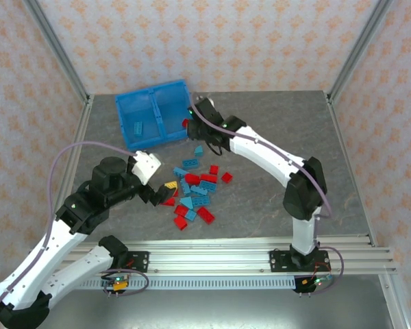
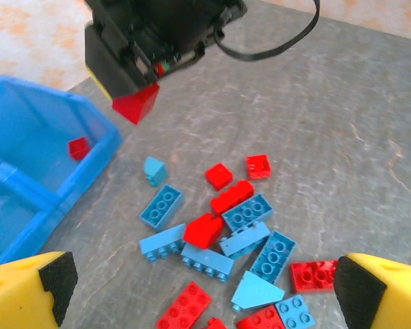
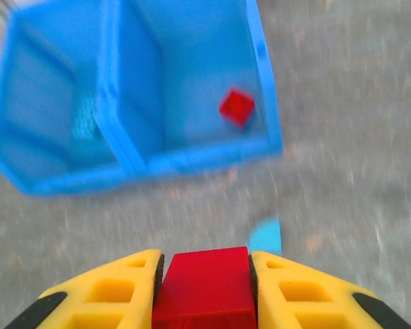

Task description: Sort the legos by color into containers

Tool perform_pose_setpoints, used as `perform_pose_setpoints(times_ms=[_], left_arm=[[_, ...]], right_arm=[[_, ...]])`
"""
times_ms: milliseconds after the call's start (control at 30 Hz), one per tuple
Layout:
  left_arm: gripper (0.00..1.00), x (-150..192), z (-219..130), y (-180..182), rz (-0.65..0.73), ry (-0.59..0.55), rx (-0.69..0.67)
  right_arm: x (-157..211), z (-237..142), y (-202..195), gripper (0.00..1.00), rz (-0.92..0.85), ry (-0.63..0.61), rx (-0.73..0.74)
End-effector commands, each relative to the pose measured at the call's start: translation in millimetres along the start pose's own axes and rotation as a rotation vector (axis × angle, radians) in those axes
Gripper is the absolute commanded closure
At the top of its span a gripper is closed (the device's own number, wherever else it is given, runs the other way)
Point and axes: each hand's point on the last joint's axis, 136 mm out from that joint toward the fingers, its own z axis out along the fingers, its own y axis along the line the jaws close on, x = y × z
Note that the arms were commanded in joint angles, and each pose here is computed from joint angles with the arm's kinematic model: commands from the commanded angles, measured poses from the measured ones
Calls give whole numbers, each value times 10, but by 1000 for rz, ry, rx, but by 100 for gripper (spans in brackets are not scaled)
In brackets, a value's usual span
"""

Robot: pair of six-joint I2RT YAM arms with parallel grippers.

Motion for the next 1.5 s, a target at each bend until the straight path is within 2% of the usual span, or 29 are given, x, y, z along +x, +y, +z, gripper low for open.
perform_pose_setpoints(times_ms=[0,167,367,633,733,800,933,1033,1133,1200,1300,1467], left_arm=[[0,-68,-49,234,-104,-14,-139],[0,34,-22,352,-255,4,-213],[0,213,84,498,-421,24,-312],[0,437,206,553,-526,80,-372],[0,491,232,586,-556,82,-399],[0,537,249,617,-577,93,-425],[0,573,293,647,-610,127,-453],[0,577,394,631,-671,158,-453],[0,591,606,580,-762,205,-437],[0,587,808,536,-806,223,-411],[0,566,1123,482,-860,250,-365],[0,646,1626,474,-891,384,-371]], right_arm=[[-329,319,1,68,-97,-94,78],[-523,861,163,68,-130,-104,58],[-461,1480,202,67,-126,-105,-13],[-386,1751,341,56,-161,-130,-99],[-443,1672,364,45,-147,-134,-107],[-514,1555,378,41,-144,-138,-109],[-719,1092,395,41,-147,-132,-111],[-815,568,332,40,-127,-98,-109],[-749,7,216,37,-133,-63,-116],[-611,-447,119,34,-143,-42,-143],[-241,-937,-74,27,-147,19,-179],[491,-1467,-514,12,-108,148,-155]])
